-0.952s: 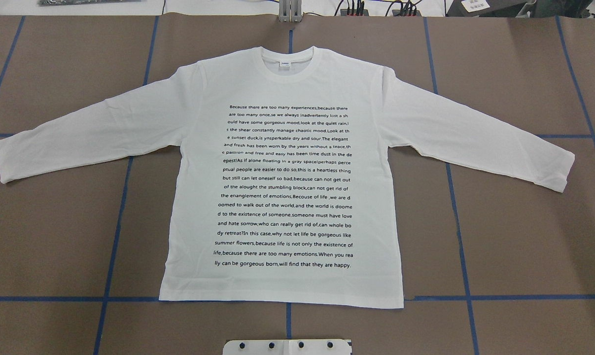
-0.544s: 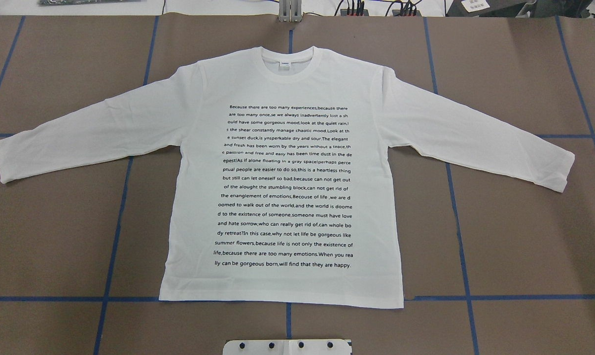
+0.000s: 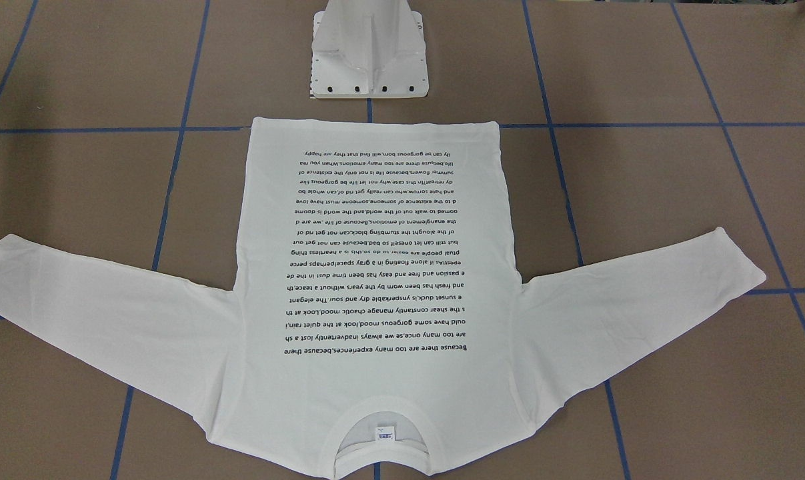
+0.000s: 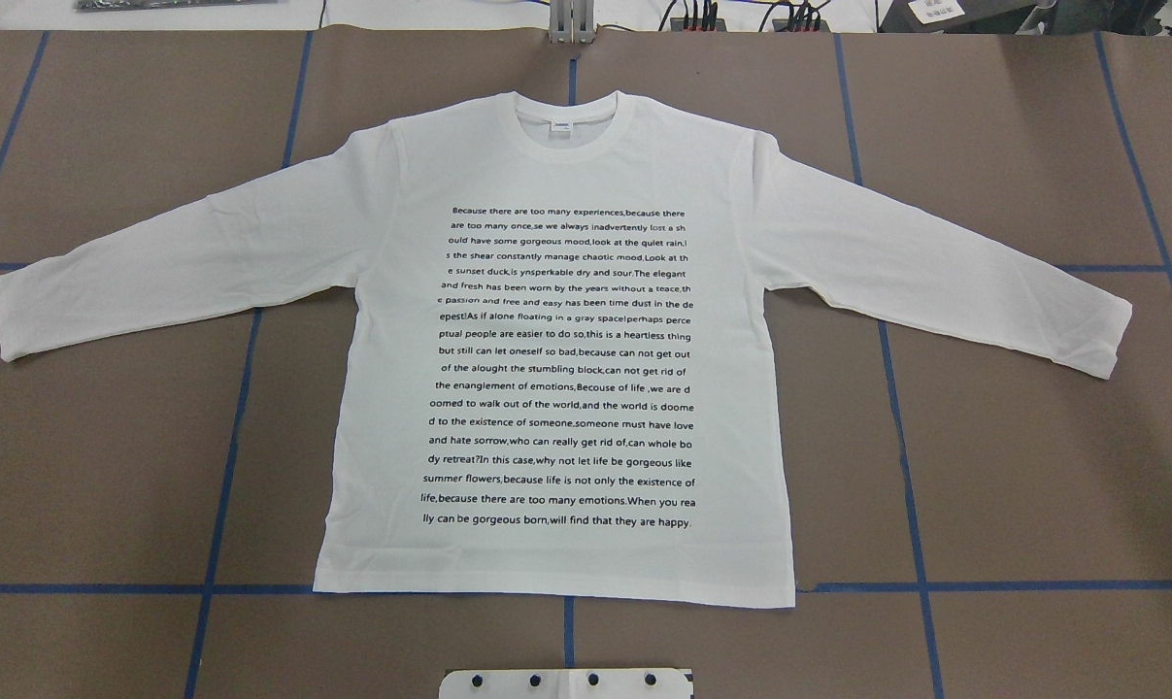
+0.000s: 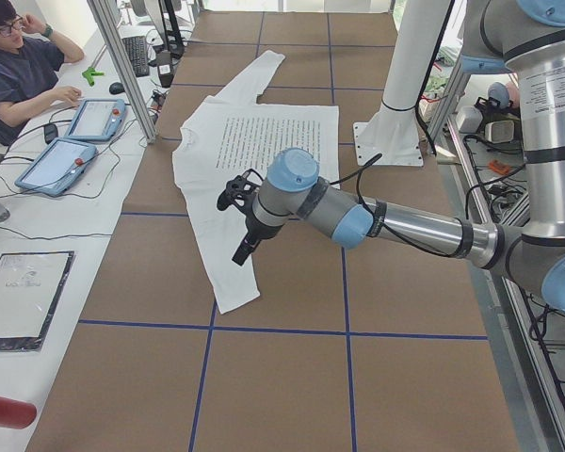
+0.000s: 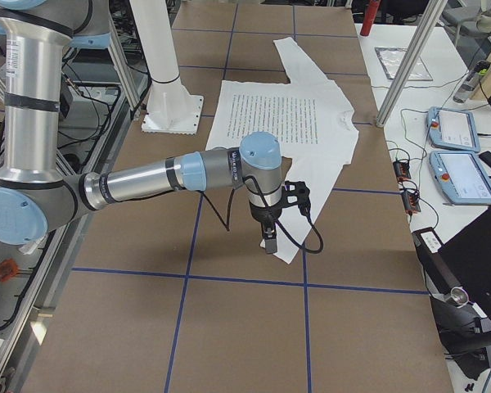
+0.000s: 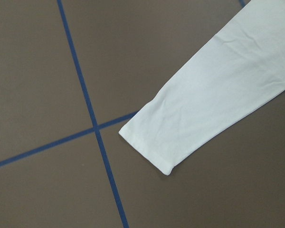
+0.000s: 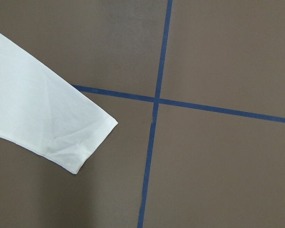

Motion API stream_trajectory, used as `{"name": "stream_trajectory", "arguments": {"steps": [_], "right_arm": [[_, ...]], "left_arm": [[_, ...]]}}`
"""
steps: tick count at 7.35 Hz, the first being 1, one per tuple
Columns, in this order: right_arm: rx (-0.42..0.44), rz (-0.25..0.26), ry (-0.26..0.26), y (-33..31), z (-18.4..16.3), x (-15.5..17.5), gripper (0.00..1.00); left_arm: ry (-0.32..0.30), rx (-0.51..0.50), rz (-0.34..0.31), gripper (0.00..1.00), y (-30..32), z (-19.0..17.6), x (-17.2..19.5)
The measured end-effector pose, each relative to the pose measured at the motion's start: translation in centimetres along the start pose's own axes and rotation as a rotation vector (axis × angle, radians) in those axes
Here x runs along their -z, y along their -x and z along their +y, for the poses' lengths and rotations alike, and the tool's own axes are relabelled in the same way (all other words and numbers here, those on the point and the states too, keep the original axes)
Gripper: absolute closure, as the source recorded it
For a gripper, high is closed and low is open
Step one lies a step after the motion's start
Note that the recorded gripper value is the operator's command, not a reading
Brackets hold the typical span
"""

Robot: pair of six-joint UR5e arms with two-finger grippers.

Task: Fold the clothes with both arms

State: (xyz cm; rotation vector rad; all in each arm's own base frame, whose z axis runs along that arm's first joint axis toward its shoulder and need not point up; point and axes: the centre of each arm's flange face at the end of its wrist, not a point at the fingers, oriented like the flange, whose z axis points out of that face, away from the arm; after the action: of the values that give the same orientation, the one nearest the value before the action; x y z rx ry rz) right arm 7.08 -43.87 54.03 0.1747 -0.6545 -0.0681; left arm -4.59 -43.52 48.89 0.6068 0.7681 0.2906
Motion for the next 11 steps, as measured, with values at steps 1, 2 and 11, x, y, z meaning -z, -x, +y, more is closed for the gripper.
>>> {"name": "stream_trajectory", "arguments": {"steps": [1,2,11], "right_arm": [[-0.005,-0.013,-0.016,0.2,-0.4,0.1,0.00],[-0.008,-0.031,-0.043,0.5,-0.8,-0.4,0.00],[-0.207,-0.125,-0.179,9.9,1.9,-21.3,0.14]], "left_arm": [[-0.038,-0.026,-0.002,0.00,0.1,-1.3,0.0],[-0.050,-0.034,-0.002,0.00,0.3,-1.7,0.0],[-0.057,-0.047,-0.002,0.00,0.2,-1.5,0.2]]}}
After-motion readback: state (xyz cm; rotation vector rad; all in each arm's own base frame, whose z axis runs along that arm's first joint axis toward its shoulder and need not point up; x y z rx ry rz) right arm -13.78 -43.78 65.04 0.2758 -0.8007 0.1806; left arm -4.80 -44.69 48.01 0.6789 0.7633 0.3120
